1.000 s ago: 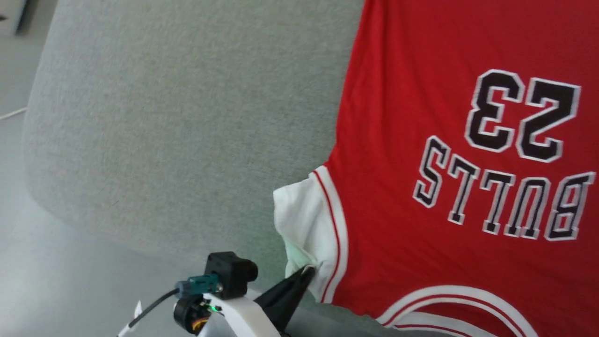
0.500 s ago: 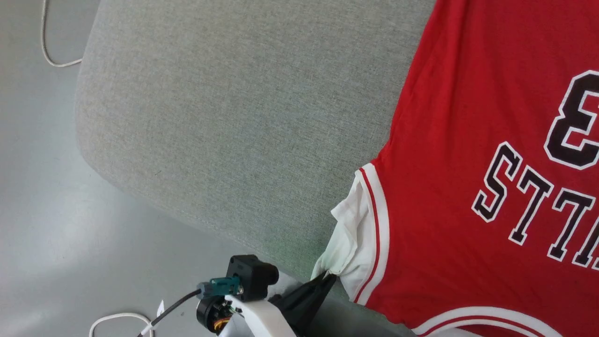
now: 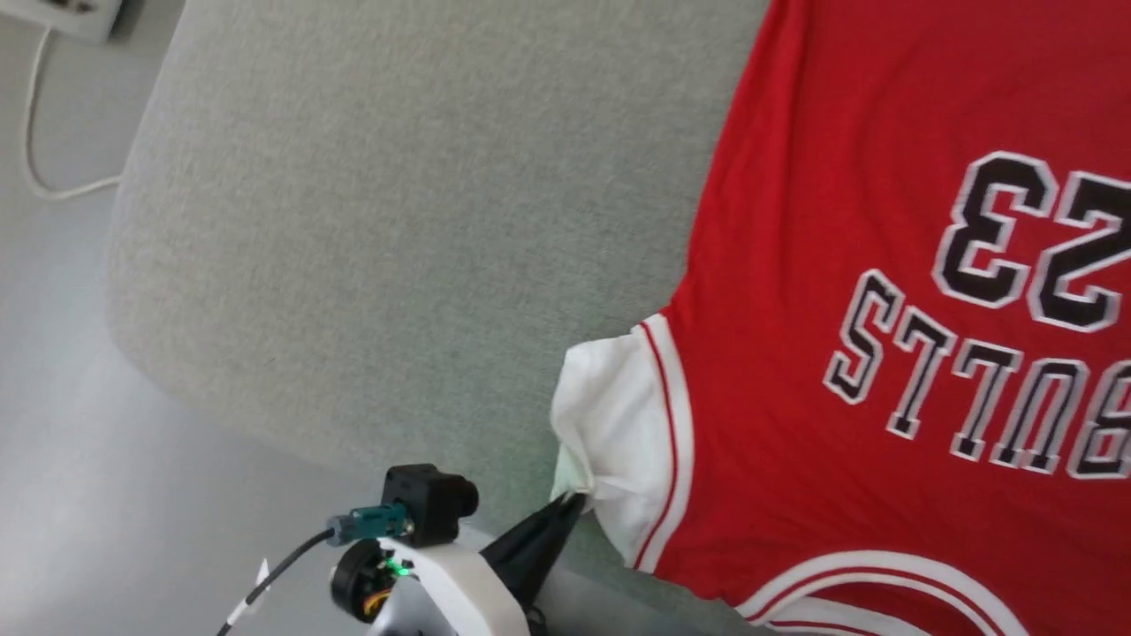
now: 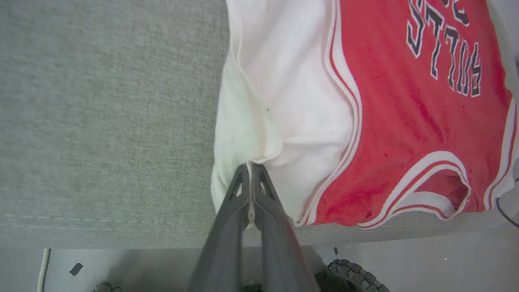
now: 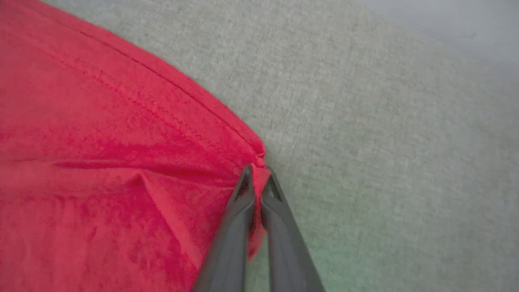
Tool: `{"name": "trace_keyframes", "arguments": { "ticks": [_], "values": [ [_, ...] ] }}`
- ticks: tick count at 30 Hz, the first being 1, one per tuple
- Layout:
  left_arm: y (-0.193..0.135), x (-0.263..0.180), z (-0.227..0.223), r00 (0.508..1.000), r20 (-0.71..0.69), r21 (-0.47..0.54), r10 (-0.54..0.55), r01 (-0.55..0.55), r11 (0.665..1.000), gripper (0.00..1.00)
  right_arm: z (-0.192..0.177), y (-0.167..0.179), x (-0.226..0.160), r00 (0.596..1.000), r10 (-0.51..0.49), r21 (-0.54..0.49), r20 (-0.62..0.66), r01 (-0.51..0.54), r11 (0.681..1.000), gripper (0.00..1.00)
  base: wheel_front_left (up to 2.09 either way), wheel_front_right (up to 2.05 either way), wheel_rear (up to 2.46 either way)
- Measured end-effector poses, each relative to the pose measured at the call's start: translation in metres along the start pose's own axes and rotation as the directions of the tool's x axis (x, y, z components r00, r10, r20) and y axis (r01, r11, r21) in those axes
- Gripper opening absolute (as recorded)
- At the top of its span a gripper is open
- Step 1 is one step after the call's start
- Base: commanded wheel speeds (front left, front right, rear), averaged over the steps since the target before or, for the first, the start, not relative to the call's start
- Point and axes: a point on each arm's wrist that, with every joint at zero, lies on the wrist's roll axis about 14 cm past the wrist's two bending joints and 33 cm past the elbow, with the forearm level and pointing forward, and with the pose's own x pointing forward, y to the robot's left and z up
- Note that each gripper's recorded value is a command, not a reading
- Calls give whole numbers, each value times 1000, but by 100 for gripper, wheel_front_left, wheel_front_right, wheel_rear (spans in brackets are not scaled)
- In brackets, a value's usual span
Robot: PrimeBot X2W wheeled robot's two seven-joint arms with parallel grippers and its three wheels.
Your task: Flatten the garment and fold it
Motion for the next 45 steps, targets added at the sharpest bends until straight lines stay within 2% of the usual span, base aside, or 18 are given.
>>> {"name": "trace_keyframes", "arguments": {
  "ticks": [3, 10, 18, 23, 27, 34, 38, 39, 40, 41, 45],
  "values": [
    [3, -6, 6, 1000, 23, 21, 1, -1, 1000, 0, -22, -4, -20, 1000, -11, -9, -25, 10, 1000, 0, 0, 0, 0],
    [9, -15, 17, 997, 77, 30, -4, 2, 1000, 0, -80, -14, -73, 999, -10, 68, -43, 13, 998, 0, 0, 0, 0],
    [-5, -20, 22, 992, 110, 56, -65, 59, 997, 0, -157, -24, -151, 995, -28, 141, -93, 41, 989, 0, 0, 0, 0],
    [-17, -21, 35, 982, 151, 88, -113, 101, 991, 0, -187, -30, -204, 994, -66, 211, -82, 82, 974, 0, 0, 0, 0],
    [-28, -22, 43, 974, 172, 114, -146, 128, 985, 0, -224, -29, -236, 984, -103, 221, -147, 134, 966, 0, 0, 0, 0],
    [-33, -24, 51, 964, 214, 112, -160, 138, 984, 0, -273, -15, -252, 967, -93, 282, -237, 160, 946, 0, 0, 0, 0],
    [-29, -24, 49, 965, 217, 101, -146, 126, 987, 0, -277, -4, -244, 966, -64, 275, -249, 134, 952, 0, 0, 0, 0],
    [-29, -25, 48, 965, 218, 98, -143, 124, 987, 0, -273, -5, -243, 969, -74, 255, -234, 134, 957, 21, 0, 0, 0],
    [-29, -26, 48, 965, 222, 95, -142, 123, 988, 0, -270, -5, -243, 970, -76, 238, -230, 132, 962, 94, 0, 0, 0],
    [-28, -27, 48, 964, 226, 92, -140, 122, 988, 0, -267, -4, -242, 971, -74, 222, -228, 126, 967, 100, 0, 0, 0],
    [-26, -32, 50, 960, 247, 85, -133, 115, 990, 0, -222, -2, -239, 991, -57, 182, -124, 79, 980, 100, 0, 0, 0]
  ]
}}
